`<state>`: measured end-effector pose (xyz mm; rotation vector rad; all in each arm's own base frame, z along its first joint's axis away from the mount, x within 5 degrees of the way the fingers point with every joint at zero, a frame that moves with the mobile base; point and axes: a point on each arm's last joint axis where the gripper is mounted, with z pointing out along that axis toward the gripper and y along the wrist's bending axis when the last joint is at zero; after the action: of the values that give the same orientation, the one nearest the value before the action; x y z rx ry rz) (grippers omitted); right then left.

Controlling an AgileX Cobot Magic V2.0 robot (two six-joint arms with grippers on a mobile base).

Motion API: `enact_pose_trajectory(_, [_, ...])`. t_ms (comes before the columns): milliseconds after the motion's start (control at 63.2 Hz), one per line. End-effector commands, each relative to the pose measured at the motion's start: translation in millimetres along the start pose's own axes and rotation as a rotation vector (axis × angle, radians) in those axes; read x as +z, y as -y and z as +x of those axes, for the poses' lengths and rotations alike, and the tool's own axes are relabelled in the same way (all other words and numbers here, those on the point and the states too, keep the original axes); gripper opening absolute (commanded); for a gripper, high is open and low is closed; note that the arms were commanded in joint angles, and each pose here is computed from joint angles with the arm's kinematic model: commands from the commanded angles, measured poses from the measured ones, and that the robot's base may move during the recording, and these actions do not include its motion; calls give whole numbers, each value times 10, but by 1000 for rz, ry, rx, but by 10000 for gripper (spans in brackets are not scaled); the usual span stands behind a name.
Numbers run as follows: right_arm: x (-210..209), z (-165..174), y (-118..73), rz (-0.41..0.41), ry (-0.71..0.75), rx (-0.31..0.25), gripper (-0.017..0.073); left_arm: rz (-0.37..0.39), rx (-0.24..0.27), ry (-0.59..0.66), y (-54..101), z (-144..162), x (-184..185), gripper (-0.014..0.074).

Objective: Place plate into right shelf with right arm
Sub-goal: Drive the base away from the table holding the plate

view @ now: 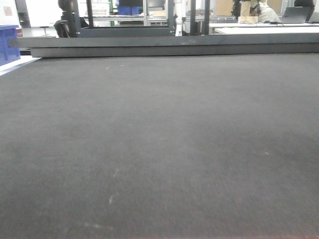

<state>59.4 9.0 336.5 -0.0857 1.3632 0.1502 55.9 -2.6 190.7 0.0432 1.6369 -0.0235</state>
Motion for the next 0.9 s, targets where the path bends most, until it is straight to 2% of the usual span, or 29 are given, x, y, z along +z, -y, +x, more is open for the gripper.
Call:
enact_pose_trajectory(0, [-4, -187, -5, -1, 126, -21, 54, 1, -1, 77, -1, -49, 1, -47])
enact_pose_trajectory(886, [-4, -187, -5, -1, 126, -21, 54, 1, -1, 77, -1, -49, 1, -47])
